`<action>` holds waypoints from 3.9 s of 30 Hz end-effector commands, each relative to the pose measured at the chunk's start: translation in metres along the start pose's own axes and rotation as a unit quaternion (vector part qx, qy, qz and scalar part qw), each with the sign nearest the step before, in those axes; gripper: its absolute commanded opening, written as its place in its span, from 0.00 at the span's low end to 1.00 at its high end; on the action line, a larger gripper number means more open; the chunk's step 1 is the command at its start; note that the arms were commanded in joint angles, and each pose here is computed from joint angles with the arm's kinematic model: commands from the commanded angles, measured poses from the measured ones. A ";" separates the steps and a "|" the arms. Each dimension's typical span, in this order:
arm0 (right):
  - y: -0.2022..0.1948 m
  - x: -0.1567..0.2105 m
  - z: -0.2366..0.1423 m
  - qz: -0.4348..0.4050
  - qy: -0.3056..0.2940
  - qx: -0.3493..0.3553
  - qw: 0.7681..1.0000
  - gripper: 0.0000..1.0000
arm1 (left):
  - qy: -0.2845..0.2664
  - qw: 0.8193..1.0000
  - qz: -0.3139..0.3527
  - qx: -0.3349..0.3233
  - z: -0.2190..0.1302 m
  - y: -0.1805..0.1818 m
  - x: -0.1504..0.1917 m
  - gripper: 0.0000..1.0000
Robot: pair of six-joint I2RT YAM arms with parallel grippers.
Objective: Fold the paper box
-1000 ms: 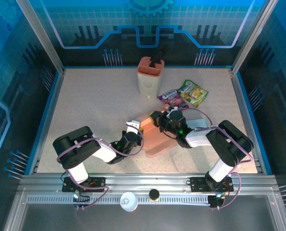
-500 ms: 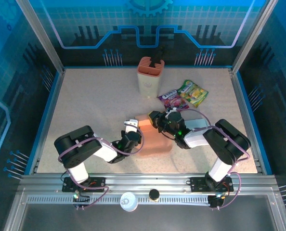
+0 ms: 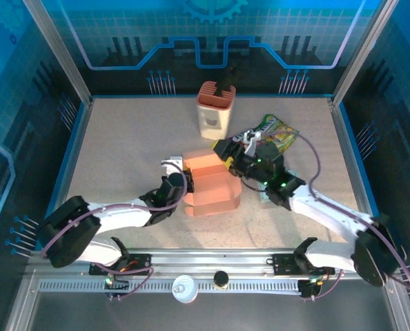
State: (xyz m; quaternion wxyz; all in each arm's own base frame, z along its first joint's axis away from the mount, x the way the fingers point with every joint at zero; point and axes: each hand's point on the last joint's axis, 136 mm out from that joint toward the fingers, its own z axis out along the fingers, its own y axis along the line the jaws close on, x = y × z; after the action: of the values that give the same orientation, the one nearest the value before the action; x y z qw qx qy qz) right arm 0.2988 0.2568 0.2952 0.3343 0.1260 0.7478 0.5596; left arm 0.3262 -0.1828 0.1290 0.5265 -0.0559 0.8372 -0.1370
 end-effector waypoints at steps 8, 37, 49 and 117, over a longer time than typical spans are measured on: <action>-0.023 -0.048 -0.061 -0.075 0.029 0.049 0.996 0.50 | 0.109 0.987 -0.055 0.108 -0.028 -0.014 -0.013 0.00; -0.033 -0.030 -0.025 -0.097 0.158 -0.039 0.982 0.55 | 0.199 0.925 -0.222 0.235 -0.004 -0.034 0.000 0.00; -0.050 -0.033 -0.012 -0.103 0.170 -0.026 0.980 0.53 | 0.220 0.917 -0.230 0.242 0.010 -0.037 0.002 0.00; -0.094 -0.011 0.031 -0.339 0.232 0.207 0.888 0.37 | 0.235 0.926 -0.197 0.220 0.012 -0.033 0.004 0.00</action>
State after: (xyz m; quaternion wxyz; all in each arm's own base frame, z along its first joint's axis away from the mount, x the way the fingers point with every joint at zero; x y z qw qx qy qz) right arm 0.3388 0.2474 0.2159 0.2816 -0.1914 0.8830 0.3231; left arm 0.3277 -0.2158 0.1068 0.2484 -0.0920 0.8665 -0.4232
